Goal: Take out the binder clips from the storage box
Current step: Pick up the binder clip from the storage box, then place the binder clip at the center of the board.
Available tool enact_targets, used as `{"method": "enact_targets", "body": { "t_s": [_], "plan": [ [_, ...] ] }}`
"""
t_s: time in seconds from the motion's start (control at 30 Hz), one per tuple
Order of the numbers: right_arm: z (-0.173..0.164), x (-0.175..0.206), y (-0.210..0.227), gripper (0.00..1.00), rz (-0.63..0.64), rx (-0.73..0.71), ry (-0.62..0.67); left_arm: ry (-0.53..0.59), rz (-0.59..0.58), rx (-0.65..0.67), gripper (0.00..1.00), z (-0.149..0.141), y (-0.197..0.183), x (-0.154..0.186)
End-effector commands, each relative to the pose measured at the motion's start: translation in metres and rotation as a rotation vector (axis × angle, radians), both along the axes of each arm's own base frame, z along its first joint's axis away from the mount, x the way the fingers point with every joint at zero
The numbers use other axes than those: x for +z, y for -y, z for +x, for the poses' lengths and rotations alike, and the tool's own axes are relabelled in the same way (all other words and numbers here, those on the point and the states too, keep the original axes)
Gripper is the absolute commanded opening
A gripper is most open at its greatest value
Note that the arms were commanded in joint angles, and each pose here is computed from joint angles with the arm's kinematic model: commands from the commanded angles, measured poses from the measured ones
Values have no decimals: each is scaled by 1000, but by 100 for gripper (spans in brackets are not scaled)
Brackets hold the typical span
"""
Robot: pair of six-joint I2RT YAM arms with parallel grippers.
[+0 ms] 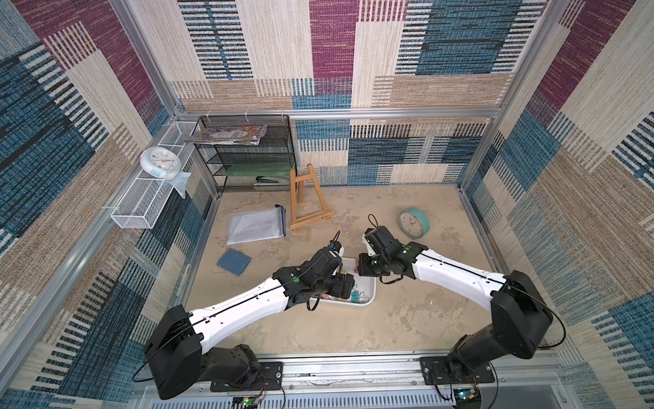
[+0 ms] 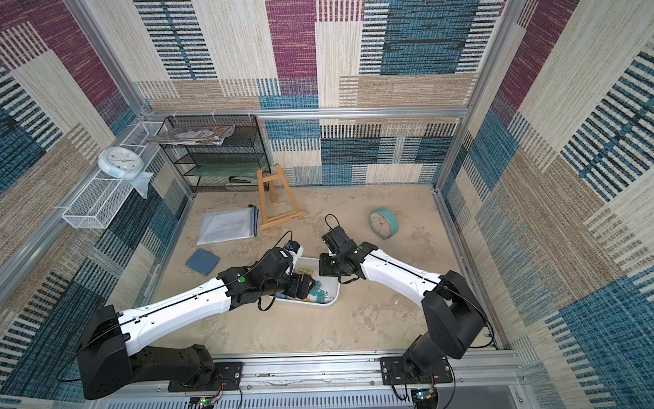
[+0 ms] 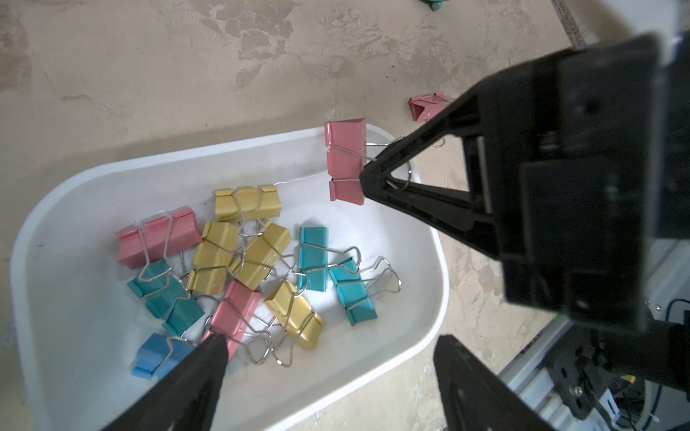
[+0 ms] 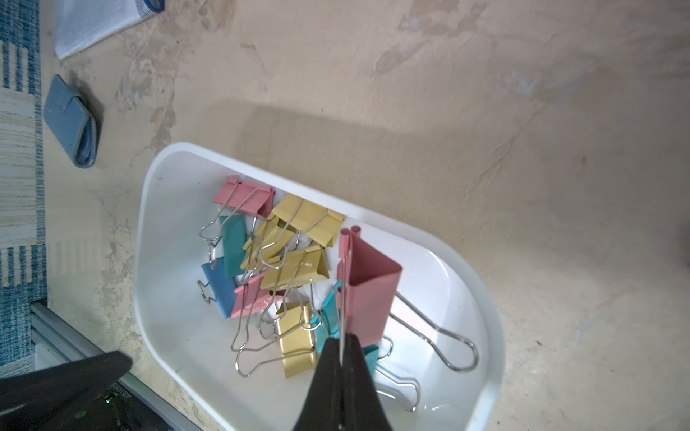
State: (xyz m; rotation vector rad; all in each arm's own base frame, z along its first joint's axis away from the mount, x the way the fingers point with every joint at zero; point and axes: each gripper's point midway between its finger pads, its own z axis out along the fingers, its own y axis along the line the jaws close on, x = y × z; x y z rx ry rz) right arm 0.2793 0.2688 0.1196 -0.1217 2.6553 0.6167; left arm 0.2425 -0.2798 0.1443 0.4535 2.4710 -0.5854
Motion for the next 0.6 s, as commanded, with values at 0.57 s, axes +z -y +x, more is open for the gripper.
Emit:
{"method": "enact_targets", "body": {
  "t_s": [0.57],
  "plan": [
    [-43, -15, 154, 0, 254, -591, -22, -6, -55, -189, 93, -10, 102, 16]
  ]
}}
